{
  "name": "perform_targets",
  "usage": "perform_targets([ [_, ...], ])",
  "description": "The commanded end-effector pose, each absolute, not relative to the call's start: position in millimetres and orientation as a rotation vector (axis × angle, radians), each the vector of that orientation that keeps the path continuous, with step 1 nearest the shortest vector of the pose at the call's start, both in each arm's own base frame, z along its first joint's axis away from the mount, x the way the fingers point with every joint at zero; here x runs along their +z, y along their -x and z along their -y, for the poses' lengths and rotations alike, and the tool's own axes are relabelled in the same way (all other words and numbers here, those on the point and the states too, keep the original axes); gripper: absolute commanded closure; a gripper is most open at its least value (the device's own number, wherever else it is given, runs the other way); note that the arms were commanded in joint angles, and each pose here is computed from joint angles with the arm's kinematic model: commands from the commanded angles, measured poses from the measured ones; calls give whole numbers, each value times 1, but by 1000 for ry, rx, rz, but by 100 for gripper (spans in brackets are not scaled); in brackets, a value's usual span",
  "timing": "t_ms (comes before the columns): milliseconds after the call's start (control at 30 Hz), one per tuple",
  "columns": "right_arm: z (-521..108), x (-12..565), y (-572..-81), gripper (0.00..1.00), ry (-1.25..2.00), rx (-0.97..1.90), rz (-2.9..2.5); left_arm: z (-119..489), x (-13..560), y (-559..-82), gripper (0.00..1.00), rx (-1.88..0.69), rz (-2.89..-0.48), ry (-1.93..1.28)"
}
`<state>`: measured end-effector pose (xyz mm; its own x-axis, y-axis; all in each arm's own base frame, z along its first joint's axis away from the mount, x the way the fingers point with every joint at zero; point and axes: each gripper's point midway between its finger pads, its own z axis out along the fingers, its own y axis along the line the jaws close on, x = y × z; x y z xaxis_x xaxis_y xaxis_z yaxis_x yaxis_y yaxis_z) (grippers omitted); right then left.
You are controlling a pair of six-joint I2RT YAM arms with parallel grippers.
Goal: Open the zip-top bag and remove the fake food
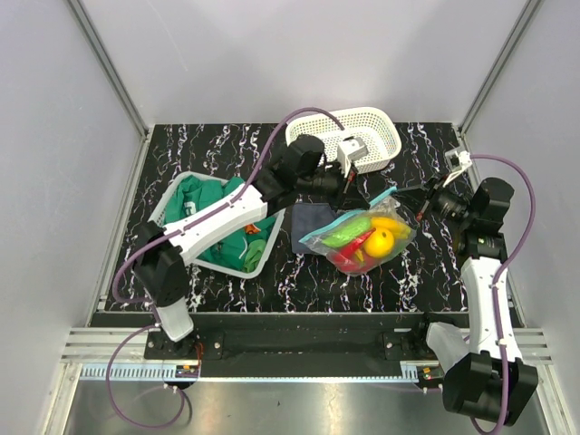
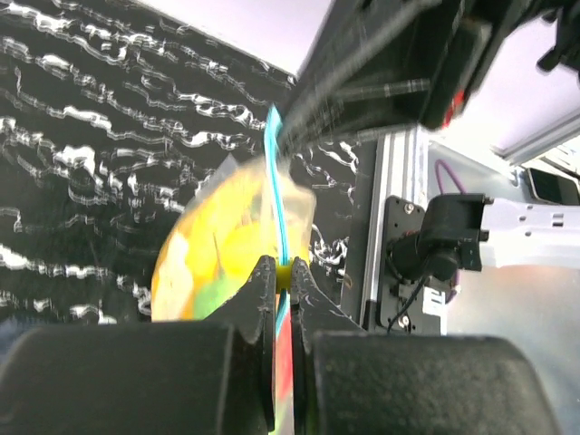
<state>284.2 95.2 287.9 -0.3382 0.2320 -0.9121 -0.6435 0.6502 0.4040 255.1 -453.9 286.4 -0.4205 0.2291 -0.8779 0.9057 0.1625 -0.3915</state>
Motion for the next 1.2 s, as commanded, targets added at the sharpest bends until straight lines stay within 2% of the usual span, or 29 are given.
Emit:
perform_targets([
  [0, -67, 296, -308, 100, 216, 769, -1701, 431, 287, -233, 100, -1274, -1823, -1062],
  [300, -55, 288, -315, 100, 222, 718, -1742, 383, 224, -179, 100, -1204, -2029, -966],
  [533, -51, 283, -318, 100, 213, 699, -1757, 362, 211, -140, 100, -1201, -2073, -904],
  [733, -61, 287, -312, 100, 233, 785, -1760, 365, 222, -143, 100, -1188, -2037, -877],
  [767, -61, 289, -310, 90, 187, 810, -1769, 371, 239, -150, 100, -1189, -1997, -863],
  [833, -63, 299, -304, 63, 154, 812, -1750, 381, 251, -158, 100, -1183, -1964, -863],
  [900, -63, 312, -299, 49, 72, 831, -1753, 393, 267, -171, 100, -1169, -1929, -845],
  [967, -70, 330, -287, 49, 81, 868, -1765, 404, 286, -178, 100, -1180, -1883, -850],
  [1000, -77, 334, -279, 49, 113, 913, -1776, 413, 278, -182, 100, -1175, -1902, -866],
  [1167, -107, 335, -246, 48, 199, 1074, -1863, 440, 291, -192, 100, -1196, -1859, -935],
])
